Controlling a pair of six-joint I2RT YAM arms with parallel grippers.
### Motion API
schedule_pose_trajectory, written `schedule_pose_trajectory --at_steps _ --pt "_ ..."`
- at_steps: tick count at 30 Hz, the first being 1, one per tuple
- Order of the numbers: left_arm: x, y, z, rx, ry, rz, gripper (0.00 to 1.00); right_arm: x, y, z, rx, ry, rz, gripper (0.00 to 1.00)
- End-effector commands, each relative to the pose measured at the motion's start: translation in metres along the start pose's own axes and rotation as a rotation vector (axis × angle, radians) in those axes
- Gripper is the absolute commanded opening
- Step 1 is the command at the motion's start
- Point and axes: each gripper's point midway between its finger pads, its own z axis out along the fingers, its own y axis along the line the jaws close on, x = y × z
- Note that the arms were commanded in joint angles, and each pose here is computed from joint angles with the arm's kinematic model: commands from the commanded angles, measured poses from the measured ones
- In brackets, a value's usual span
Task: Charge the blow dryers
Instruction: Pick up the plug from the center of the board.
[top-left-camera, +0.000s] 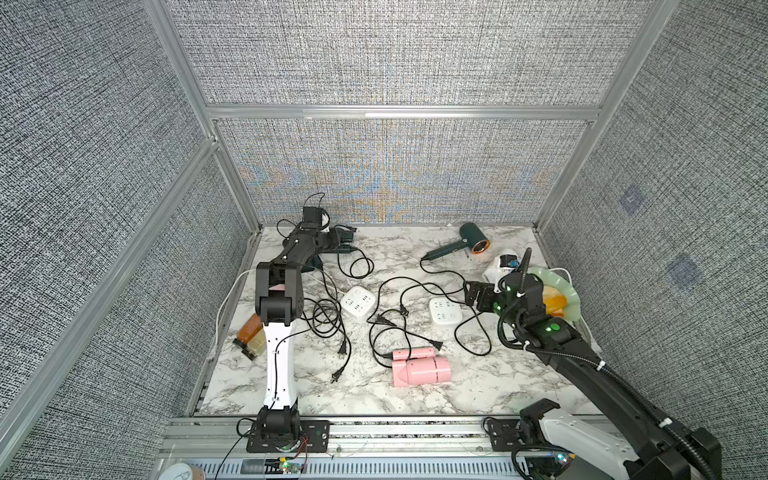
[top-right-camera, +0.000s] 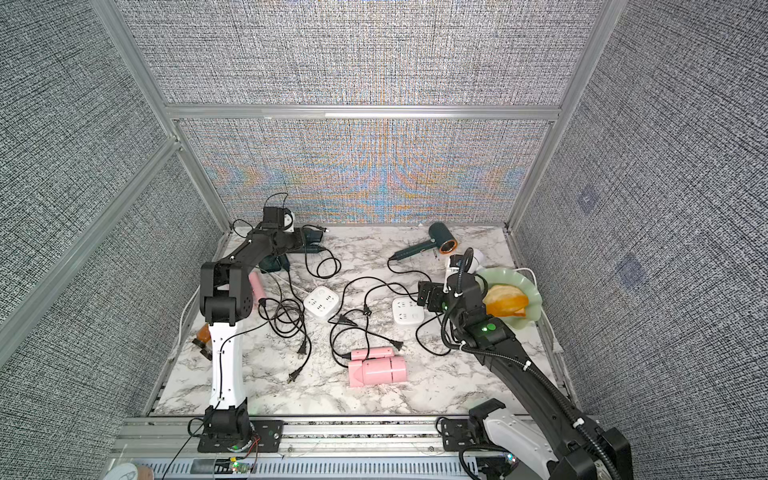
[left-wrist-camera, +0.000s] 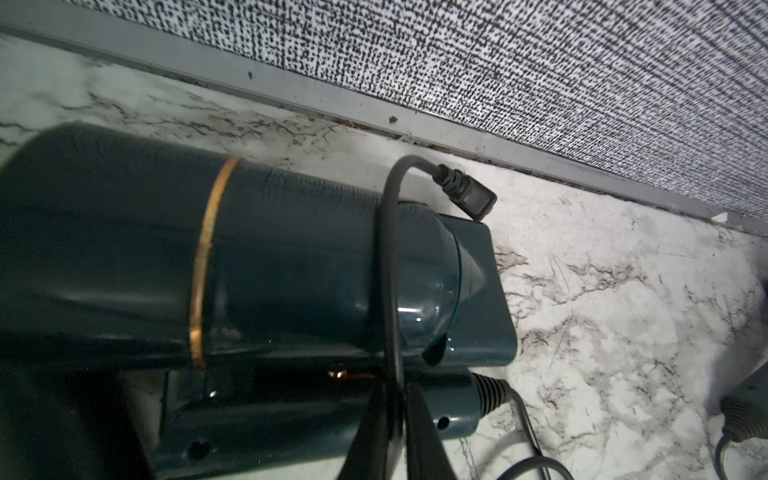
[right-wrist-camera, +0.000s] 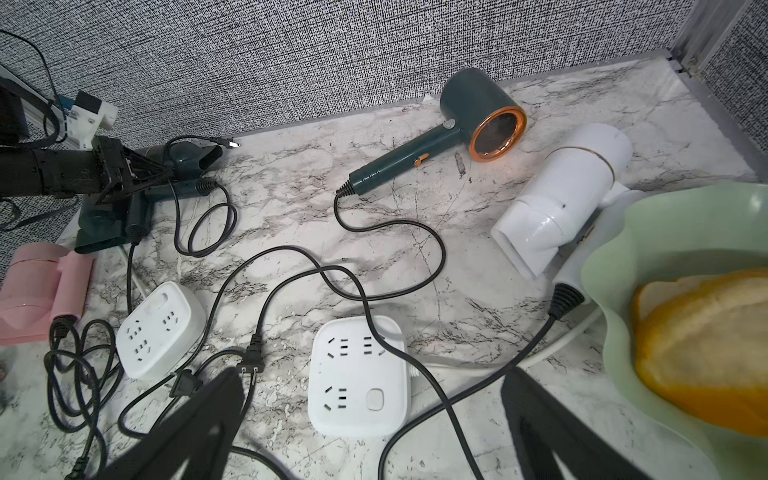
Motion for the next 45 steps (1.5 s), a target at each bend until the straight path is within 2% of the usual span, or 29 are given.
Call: schedule_pose_trajectory --at_steps 1,11,16,21,24,27,33,39,45 --pt "-0.008 -0.005 -0.007 0.009 -0.015 0.027 0.10 0.000 -0.001 -0.002 0.004 0.001 0.006 0.99" --pt "-0.039 -0.060 -0.060 0.112 -0.109 0.220 0.07 -0.006 0.010 -0.010 -0.053 0.000 -0.015 0.99" --pt "-0.037 -0.099 -0.090 0.178 -0.123 0.329 0.07 -0.006 0.038 -0.010 -0.191 0.048 -0.086 0.99" --pt "-0.014 -0.141 -0.117 0.307 -0.110 0.447 0.06 -0.011 0.065 -0.007 -0.311 0.083 -0.138 0.97" --pt "-0.002 -0.160 -0.138 0.361 -0.098 0.484 0.06 -0.014 0.084 0.000 -0.386 0.114 -0.177 0.86" --pt "0.014 -0.176 -0.159 0.421 -0.091 0.526 0.06 -0.017 0.098 0.012 -0.424 0.144 -0.201 0.80" --pt "0.052 -0.193 -0.174 0.461 -0.026 0.564 0.06 -0.009 0.138 0.034 -0.591 0.247 -0.275 0.70" --pt "0.075 -0.209 -0.189 0.555 -0.011 0.602 0.06 -0.018 0.153 0.059 -0.608 0.249 -0.307 0.67" --pt "0.099 -0.212 -0.188 0.597 0.036 0.622 0.06 -0.023 0.156 0.086 -0.575 0.256 -0.318 0.64"
